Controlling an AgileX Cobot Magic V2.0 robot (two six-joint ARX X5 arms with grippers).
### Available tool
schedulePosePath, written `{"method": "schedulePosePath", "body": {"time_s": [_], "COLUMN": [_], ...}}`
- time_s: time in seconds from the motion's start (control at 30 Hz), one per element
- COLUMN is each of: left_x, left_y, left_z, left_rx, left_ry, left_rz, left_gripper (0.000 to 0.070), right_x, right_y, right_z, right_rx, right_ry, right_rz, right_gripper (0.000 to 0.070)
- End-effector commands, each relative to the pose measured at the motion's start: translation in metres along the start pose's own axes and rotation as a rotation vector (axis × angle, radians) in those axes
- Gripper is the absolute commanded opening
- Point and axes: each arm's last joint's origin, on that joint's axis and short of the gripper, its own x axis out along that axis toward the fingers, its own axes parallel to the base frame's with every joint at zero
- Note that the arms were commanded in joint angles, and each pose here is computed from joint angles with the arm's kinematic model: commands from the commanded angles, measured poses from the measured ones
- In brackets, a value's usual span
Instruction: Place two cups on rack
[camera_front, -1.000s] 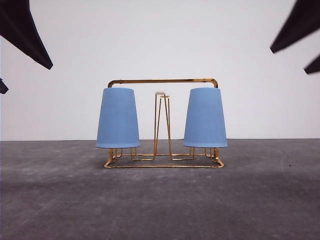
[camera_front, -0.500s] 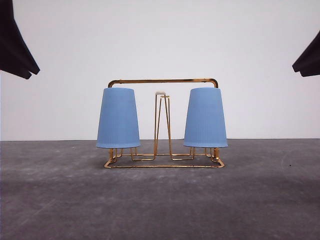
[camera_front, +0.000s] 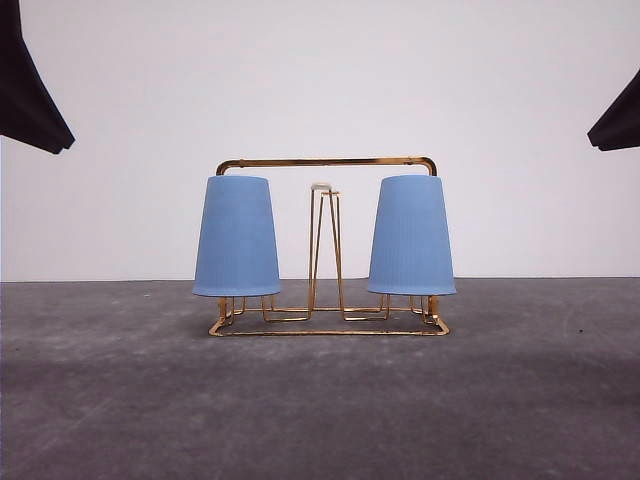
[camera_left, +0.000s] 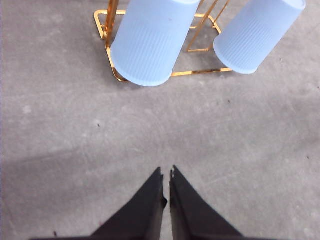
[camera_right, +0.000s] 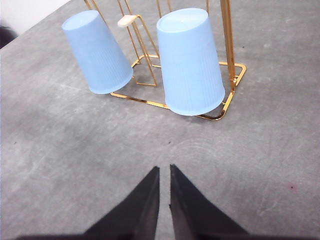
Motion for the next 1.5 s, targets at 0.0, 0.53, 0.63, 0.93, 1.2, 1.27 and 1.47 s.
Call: {"method": "schedulePosePath", "body": {"time_s": [0.0, 0.53, 0.63, 0.93, 1.2, 1.27, 1.47], "left_x": [-0.006, -0.017, -0.009, 0.006, 0.007, 0.007, 0.007], "left_y": [0.001, 0.068, 0.074, 0.078, 0.077, 0.077, 0.077], "left_z": [0.000, -0.102, -0.111, -0.122, -0.122, -0.122, -0.122], "left_rx": [0.115, 0.153, 0.139, 0.137, 0.137, 0.138, 0.138], "left_ry": [-0.060, -0.544, -0.536, -0.513, -0.511, -0.511, -0.511], "left_rz": [-0.004, 0.408, 0.414, 0.373, 0.370, 0.370, 0.370], "left_gripper": [0.0000, 0.0000, 0.0000, 0.0000, 0.0000, 0.0000, 0.0000], "right_x": [-0.001, -0.001, -0.001, -0.001, -0.001, -0.001, -0.001], "right_y": [0.001, 0.001, 0.001, 0.001, 0.001, 0.001, 0.001], "right_z": [0.004, 0.004, 0.004, 0.005, 0.005, 0.005, 0.005], "right_rx": [0.003, 0.003, 0.002, -0.001, -0.001, -0.001, -0.002], "right_ry": [-0.017, -0.017, -0.019, -0.028, -0.028, -0.028, -0.028], "right_rz": [0.005, 0.005, 0.005, 0.007, 0.007, 0.007, 0.007], "right_gripper": [0.0035, 0.0035, 0.0035, 0.0035, 0.0035, 0.0035, 0.0035]}}
